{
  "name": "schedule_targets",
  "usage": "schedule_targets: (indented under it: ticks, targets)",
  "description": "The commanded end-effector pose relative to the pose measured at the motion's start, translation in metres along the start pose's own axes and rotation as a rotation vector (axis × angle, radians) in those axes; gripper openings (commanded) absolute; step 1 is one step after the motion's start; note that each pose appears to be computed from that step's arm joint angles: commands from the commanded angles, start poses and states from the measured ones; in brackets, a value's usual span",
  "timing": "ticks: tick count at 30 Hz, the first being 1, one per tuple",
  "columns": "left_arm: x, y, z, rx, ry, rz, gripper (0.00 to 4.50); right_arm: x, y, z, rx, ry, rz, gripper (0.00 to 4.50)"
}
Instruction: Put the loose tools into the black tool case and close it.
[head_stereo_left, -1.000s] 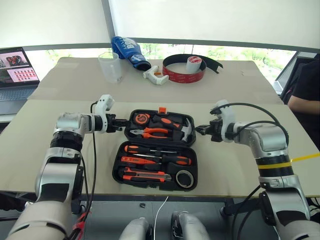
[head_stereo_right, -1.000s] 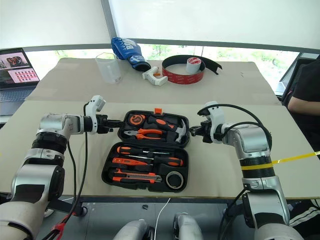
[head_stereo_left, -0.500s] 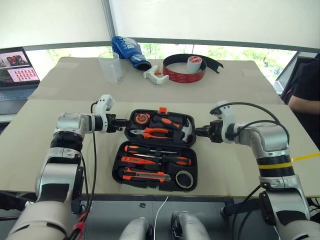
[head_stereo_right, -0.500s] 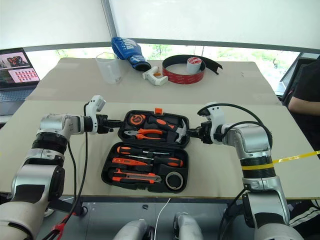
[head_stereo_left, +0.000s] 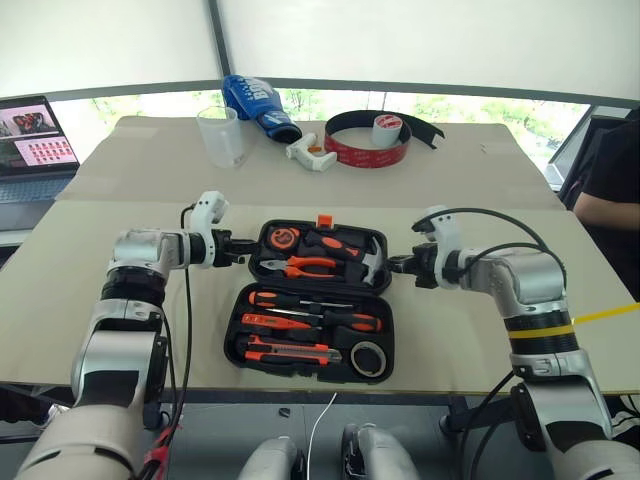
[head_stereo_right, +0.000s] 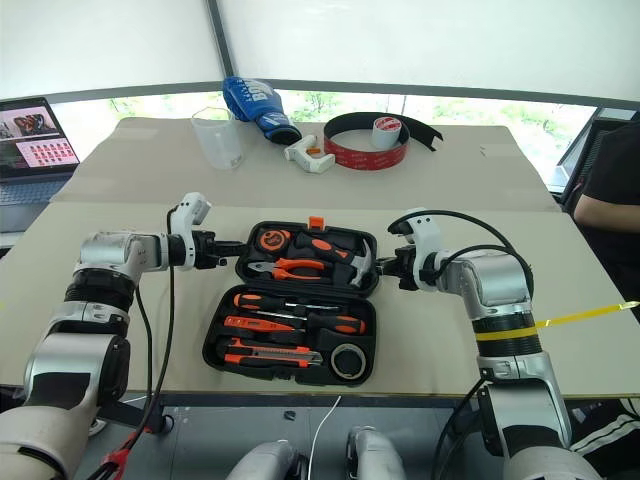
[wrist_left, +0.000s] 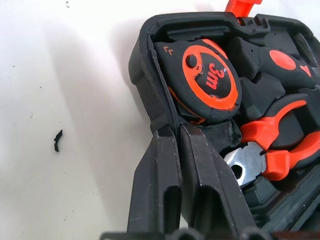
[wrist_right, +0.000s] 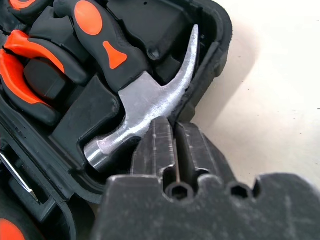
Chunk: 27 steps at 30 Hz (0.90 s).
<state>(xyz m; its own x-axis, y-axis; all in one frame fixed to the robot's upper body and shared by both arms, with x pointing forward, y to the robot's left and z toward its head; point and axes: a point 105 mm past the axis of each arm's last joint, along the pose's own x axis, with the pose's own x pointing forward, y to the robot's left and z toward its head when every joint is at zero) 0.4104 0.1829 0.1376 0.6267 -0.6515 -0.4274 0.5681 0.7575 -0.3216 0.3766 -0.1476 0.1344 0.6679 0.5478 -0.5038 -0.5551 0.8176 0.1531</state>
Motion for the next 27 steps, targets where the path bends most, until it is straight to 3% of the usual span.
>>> schedule_targets:
  ticks: [1,8,12,22,27]
  targets:
    - [-0.003,-0.009,0.022,0.061,-0.128,-0.027,0.00,-0.007,0.005,0.015,-0.028,-0.068,0.000,0.01]
    - [-0.030,-0.022,0.063,0.208,-0.396,-0.001,0.00,-0.024,0.012,0.063,-0.193,-0.310,-0.078,0.01]
    - [-0.041,-0.031,0.068,0.307,-0.466,0.005,0.00,-0.032,0.018,0.076,-0.304,-0.399,-0.114,0.01]
    - [-0.041,-0.039,0.022,0.636,-0.415,0.096,0.00,-0.029,0.033,0.041,-0.641,-0.479,-0.180,0.01]
    - [-0.046,-0.039,0.013,0.675,-0.460,0.159,0.00,-0.033,0.034,0.022,-0.692,-0.507,-0.193,0.01]
